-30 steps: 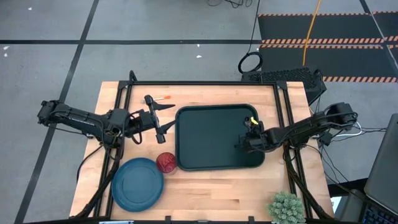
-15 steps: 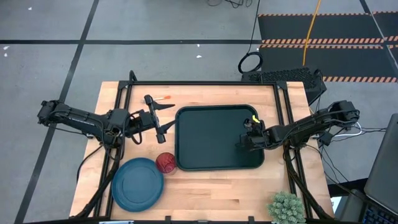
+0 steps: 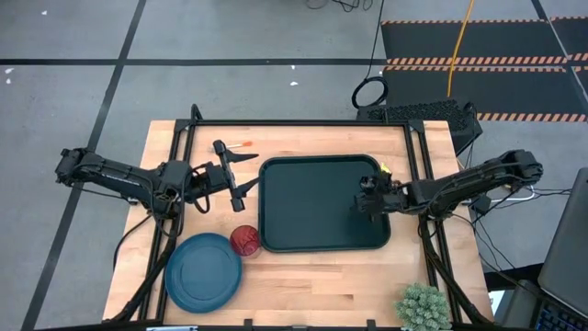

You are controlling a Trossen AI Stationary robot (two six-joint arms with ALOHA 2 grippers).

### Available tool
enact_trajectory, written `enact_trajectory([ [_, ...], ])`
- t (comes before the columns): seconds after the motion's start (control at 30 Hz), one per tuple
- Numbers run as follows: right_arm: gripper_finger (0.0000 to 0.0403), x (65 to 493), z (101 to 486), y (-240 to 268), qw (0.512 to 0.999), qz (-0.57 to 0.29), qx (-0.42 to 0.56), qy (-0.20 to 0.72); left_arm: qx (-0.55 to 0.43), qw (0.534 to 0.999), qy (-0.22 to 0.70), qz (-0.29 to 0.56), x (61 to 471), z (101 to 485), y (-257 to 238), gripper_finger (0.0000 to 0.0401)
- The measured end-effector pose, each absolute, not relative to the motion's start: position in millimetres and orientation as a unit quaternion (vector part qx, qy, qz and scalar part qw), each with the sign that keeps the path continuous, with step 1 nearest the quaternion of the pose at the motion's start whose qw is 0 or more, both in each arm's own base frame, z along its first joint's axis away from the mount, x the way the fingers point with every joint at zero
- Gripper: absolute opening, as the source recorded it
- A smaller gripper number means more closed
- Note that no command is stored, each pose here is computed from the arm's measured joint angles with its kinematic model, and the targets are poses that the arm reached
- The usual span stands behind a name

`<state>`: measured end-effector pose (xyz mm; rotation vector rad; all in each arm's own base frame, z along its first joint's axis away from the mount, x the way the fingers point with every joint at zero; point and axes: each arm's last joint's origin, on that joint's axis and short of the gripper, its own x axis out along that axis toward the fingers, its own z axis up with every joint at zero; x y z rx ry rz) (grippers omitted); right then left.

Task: Pick and place plate/cup/fork/spoon on tray
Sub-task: Put the red cup to the top left of the black tray

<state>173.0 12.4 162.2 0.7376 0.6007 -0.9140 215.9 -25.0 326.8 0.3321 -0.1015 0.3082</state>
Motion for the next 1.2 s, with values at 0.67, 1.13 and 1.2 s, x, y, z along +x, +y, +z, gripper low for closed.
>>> enact_trajectory([
  [0.67,0.0141,215,263,16,0.97,-0.164,-0.149,-0.097,0.136,0.968,0.051,0.206,216,318,-25,0.0269],
  [1.13,0.0141,215,259,-18,0.956,-0.237,-0.163,-0.061,-0.012,0.97,0.188,0.154,195,405,-48,0.0224],
  [1.2,0.0141,215,259,-19,0.956,-0.238,-0.163,-0.063,-0.036,0.966,0.222,0.125,199,411,-55,0.0193],
])
